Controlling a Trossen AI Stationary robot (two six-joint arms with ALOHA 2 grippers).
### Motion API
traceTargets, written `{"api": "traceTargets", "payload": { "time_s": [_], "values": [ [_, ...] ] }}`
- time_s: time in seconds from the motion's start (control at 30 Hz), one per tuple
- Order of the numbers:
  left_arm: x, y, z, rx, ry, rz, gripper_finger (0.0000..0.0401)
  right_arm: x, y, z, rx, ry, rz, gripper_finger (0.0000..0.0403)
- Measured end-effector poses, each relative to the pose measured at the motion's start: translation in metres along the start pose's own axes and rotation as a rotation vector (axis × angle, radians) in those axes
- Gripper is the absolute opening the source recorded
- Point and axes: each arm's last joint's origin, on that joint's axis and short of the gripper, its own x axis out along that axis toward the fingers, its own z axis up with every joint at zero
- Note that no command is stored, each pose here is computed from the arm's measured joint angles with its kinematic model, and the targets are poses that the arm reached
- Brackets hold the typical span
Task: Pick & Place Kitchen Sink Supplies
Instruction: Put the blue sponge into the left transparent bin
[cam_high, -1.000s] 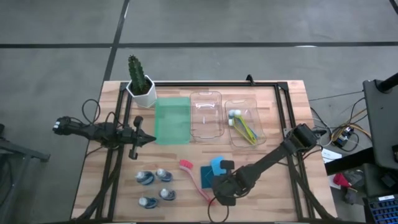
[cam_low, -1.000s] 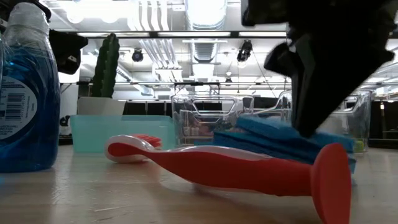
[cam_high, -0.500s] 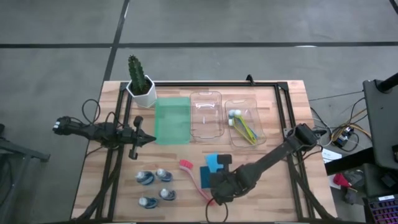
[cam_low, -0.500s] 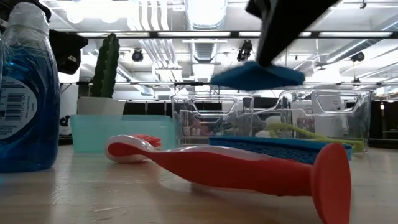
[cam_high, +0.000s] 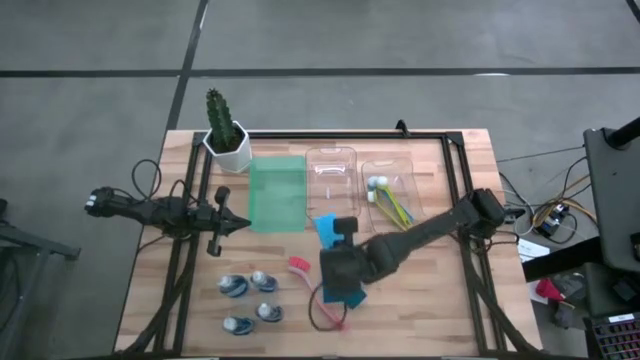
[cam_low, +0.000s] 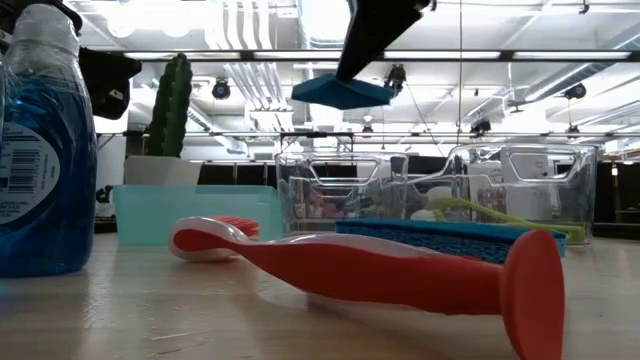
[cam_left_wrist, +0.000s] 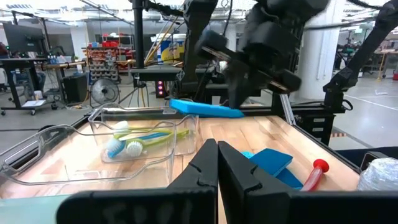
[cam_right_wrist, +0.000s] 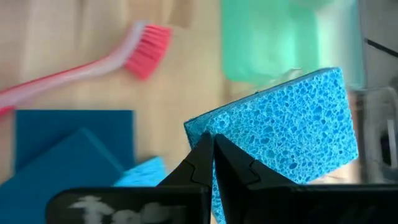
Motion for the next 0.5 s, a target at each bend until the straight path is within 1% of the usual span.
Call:
{"api": "traceTargets", "payload": {
  "time_s": [0.27, 0.5],
  "values": [
    [0.0, 0.0, 0.0, 0.0, 0.0, 0.0, 0.0003, 0.006, -0.048, 0.004, 0.037, 0.01, -0.036, 0.0008],
    [0.0, 0.0, 0.0, 0.0, 0.0, 0.0, 0.0003, 0.017, -0.074, 0.004, 0.023, 0.038, -0.056, 0.0008]
  ]
}}
